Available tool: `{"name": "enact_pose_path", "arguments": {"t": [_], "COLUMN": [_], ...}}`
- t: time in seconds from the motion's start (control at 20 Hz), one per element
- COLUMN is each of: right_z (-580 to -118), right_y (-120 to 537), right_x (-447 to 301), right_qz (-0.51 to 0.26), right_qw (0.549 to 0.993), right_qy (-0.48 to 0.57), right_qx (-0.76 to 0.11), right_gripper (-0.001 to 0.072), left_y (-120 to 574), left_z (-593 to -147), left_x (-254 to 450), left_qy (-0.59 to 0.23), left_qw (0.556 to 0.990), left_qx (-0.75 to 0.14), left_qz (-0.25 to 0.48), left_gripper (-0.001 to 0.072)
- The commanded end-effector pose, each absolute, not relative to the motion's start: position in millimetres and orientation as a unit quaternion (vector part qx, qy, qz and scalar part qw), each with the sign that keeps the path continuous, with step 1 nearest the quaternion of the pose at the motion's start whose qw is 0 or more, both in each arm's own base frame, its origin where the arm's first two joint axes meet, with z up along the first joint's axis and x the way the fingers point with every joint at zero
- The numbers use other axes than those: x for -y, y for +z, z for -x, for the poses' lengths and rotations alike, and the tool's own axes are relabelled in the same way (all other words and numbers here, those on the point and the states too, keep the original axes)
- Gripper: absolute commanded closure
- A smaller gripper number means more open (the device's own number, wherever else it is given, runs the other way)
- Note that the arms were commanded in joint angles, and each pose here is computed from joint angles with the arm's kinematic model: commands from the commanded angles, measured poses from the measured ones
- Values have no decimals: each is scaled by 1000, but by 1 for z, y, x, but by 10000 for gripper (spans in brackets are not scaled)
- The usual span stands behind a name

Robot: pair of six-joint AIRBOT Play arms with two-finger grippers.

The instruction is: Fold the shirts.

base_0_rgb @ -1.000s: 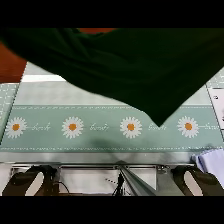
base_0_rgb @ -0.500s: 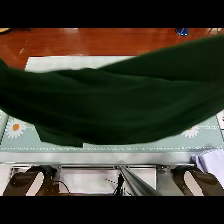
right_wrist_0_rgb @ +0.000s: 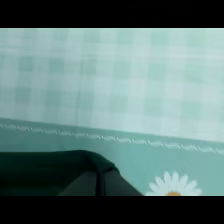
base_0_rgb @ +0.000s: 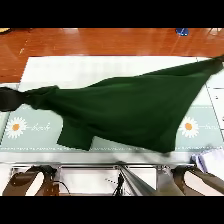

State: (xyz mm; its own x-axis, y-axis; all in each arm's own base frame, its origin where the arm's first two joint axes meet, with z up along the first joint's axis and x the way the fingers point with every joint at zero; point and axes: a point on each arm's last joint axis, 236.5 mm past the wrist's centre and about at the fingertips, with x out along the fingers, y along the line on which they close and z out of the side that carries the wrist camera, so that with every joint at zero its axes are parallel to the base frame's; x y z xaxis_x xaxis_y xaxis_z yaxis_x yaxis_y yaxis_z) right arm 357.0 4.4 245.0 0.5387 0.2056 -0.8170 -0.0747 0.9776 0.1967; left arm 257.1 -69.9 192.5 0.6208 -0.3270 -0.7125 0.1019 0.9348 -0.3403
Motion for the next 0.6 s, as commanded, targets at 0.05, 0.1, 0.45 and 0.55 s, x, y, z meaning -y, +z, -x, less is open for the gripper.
{"name": "enact_pose_path", "arguments": {"t": [0.05,0.1,0.45,0.55], "right_z": [-460,-475,-531,-526], "right_y": [180,167,78,47], "right_x": [-17,-17,-7,-7], "right_qz": [-141,-155,-202,-203], "right_qw": [864,863,842,819], "right_qy": [121,122,97,96], "right_qx": [-468,-466,-492,-528], "right_gripper": [680,679,679,679], "left_y": [139,127,11,-29], "left_z": [-333,-348,-415,-410], "left_x": [70,69,98,109], "left_qy": [-99,-92,-71,-70], "left_qw": [891,887,852,828], "left_qx": [-385,-387,-456,-502], "left_qz": [218,233,245,240], "left_gripper": [674,674,674,673]}}
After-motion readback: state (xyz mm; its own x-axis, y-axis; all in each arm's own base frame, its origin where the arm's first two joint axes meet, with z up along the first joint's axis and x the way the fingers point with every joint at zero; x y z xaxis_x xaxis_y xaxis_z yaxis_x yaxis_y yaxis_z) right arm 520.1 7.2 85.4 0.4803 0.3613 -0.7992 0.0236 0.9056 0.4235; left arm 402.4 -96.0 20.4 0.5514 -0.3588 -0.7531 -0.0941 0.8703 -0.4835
